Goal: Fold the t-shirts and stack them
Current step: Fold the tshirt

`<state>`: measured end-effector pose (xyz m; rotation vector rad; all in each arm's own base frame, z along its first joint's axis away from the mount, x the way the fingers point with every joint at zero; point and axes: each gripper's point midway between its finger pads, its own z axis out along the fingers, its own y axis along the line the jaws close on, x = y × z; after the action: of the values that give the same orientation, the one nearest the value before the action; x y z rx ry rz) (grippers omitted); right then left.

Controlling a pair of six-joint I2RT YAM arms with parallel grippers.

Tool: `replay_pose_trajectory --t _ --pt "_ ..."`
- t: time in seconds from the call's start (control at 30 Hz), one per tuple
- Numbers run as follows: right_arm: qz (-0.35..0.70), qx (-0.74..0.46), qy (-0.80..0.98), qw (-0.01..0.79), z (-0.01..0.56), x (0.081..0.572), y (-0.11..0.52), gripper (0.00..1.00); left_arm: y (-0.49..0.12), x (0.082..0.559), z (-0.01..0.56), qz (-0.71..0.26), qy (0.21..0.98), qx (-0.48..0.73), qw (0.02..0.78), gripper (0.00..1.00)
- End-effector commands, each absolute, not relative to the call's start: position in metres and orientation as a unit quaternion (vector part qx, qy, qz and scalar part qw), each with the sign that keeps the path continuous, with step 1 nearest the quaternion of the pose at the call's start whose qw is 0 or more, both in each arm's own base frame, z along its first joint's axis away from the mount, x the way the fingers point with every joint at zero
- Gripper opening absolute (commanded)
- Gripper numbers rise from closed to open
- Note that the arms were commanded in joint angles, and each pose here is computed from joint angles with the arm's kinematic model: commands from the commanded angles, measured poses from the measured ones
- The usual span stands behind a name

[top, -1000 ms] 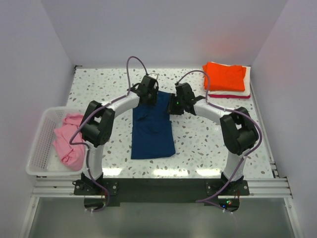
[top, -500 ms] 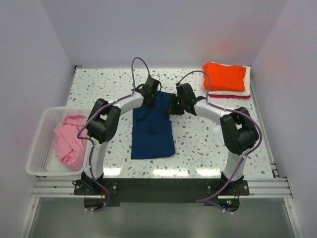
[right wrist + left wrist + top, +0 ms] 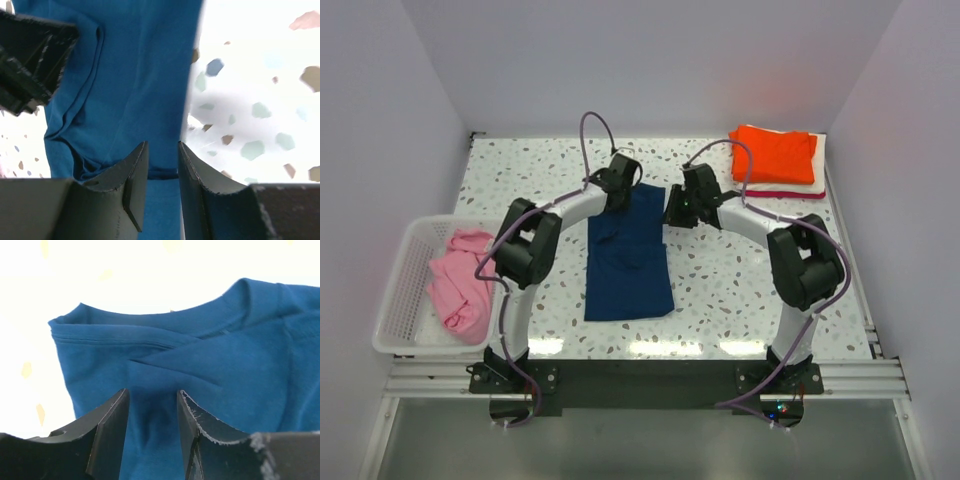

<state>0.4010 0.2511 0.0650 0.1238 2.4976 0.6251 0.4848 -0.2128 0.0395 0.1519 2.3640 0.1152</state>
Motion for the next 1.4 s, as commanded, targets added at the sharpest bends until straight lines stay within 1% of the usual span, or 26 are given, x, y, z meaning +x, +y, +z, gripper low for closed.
replay_pose_trajectory --t 0.0,0.07,0.1,0.4,0.5,0.6,0.77,1.13,1.2,1.23,1.37 --pt "0.247 0.052 0.918 0.307 0.085 0.426 0.248 0.34 -0.195 0.508 0.089 0.034 0.903 0.004 0.429 0.48" --pt "0.248 0.055 0.917 0.307 0.085 0.430 0.246 0.34 -0.194 0.511 0.087 0.011 0.905 0.005 0.426 0.47" --pt "0.249 0.055 0.918 0.305 0.085 0.430 0.246 0.34 -0.199 0.511 0.086 -0.009 0.907 0.011 0.421 0.45" --pt "0.254 0.058 0.916 0.305 0.085 0.434 0.245 0.34 -0.205 0.515 0.066 -0.041 0.916 0.016 0.398 0.44" --pt "0.254 0.057 0.917 0.303 0.085 0.433 0.245 0.34 -0.212 0.519 0.062 -0.075 0.915 0.017 0.396 0.43" --pt "0.251 0.056 0.917 0.303 0.084 0.432 0.244 0.34 -0.213 0.519 0.058 -0.087 0.916 0.013 0.391 0.41" --pt "0.249 0.058 0.919 0.301 0.082 0.431 0.241 0.33 -0.211 0.522 0.053 -0.093 0.918 0.003 0.386 0.39" --pt "0.249 0.055 0.918 0.303 0.085 0.429 0.238 0.33 -0.206 0.528 0.042 -0.085 0.923 -0.009 0.376 0.38" --pt "0.249 0.055 0.919 0.301 0.084 0.428 0.239 0.33 -0.208 0.529 0.044 -0.092 0.921 -0.010 0.377 0.36" --pt "0.249 0.056 0.919 0.301 0.084 0.428 0.238 0.33 -0.209 0.530 0.047 -0.095 0.920 -0.010 0.380 0.31" --pt "0.248 0.056 0.919 0.300 0.082 0.427 0.237 0.33 -0.211 0.533 0.067 -0.106 0.911 -0.017 0.398 0.21"
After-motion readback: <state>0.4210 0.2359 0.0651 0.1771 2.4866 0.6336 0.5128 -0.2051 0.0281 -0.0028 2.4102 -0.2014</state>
